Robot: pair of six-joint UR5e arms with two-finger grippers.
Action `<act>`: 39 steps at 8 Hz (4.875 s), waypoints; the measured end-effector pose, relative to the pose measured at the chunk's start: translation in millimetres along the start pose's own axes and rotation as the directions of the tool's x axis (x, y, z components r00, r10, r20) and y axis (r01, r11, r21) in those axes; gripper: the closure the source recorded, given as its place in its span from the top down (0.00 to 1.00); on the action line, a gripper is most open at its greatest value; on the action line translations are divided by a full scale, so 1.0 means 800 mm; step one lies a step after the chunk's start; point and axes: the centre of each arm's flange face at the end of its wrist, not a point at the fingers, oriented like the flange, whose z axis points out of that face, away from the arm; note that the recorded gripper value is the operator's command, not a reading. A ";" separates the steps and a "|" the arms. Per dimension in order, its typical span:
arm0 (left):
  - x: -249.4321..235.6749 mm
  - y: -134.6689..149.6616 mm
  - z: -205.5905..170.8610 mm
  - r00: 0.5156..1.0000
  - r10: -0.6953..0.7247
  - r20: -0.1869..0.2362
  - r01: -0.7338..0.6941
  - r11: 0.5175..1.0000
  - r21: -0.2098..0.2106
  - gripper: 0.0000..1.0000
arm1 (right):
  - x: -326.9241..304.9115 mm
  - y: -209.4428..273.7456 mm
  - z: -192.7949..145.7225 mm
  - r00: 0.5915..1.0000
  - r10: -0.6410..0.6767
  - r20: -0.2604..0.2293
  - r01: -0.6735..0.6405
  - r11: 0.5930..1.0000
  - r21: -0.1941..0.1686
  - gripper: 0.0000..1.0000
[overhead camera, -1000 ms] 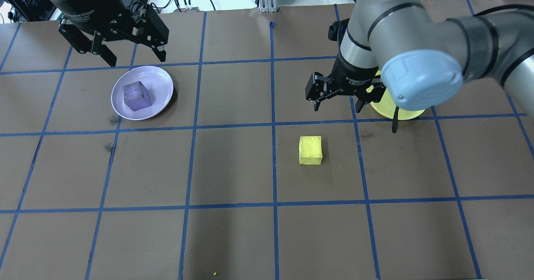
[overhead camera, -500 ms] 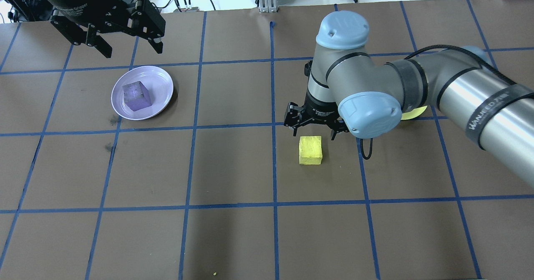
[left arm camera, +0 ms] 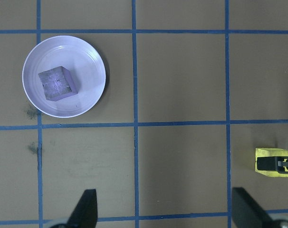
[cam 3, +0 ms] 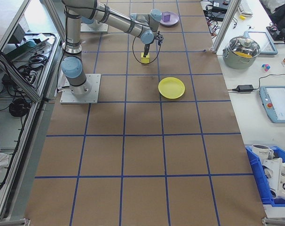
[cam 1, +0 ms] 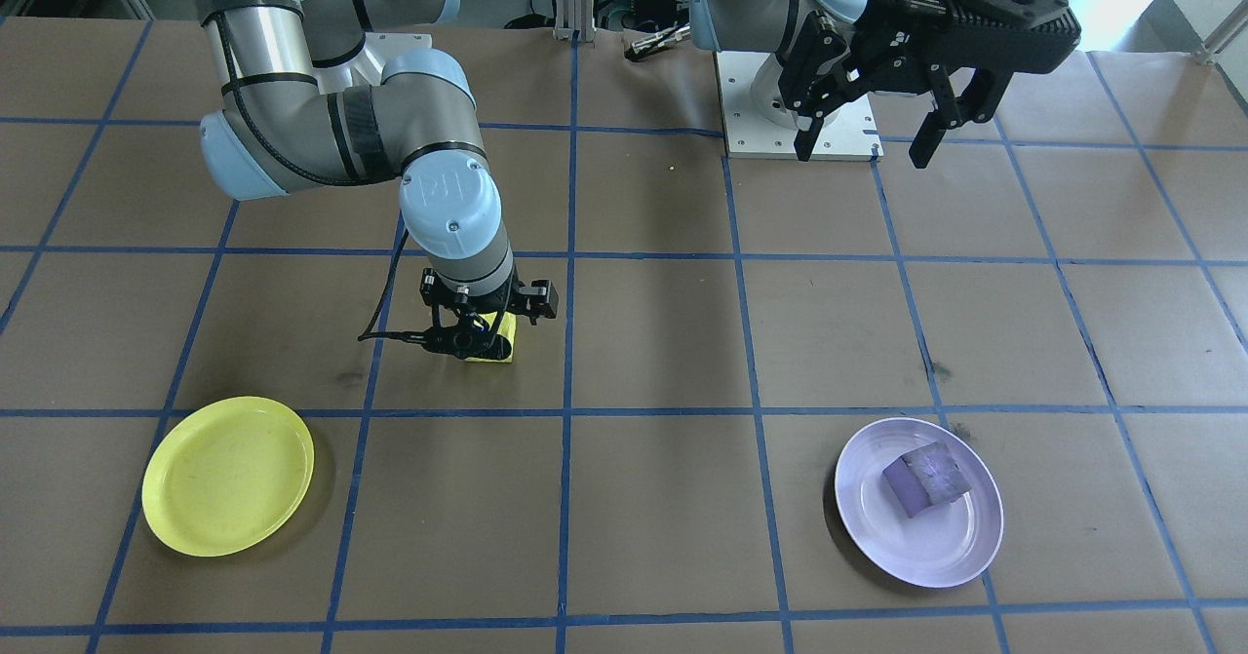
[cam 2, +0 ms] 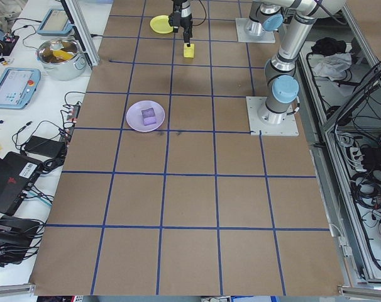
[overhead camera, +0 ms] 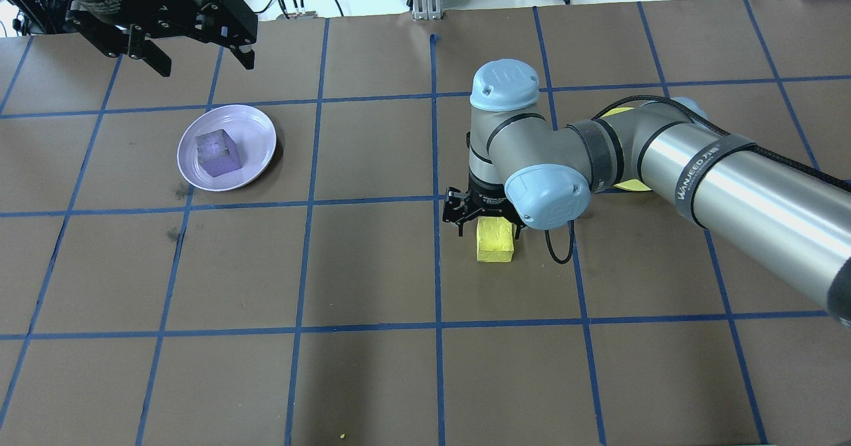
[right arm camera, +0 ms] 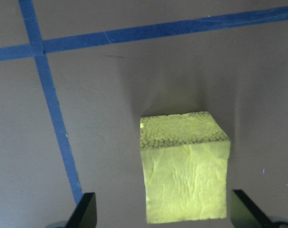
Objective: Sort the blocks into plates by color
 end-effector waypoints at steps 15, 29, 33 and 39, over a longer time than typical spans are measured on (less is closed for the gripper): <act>0.001 0.030 0.006 1.000 0.013 -0.001 -0.013 1.000 0.002 1.00 | 0.012 -0.025 -0.033 0.997 -0.072 -0.026 0.073 0.996 0.058 0.00; 0.002 0.032 0.006 1.000 0.012 -0.006 -0.012 1.000 0.001 1.00 | 0.320 -0.200 -0.083 0.967 -0.240 -0.086 0.252 0.949 0.189 1.00; 0.001 0.032 0.006 1.000 0.012 -0.003 -0.012 1.000 0.001 1.00 | 0.313 -0.153 -0.159 0.971 -0.226 -0.079 0.238 0.948 0.210 1.00; 0.001 0.033 0.008 1.000 0.012 -0.002 -0.012 1.000 -0.002 1.00 | 0.178 0.053 -0.303 0.991 -0.130 -0.019 0.130 0.953 0.273 1.00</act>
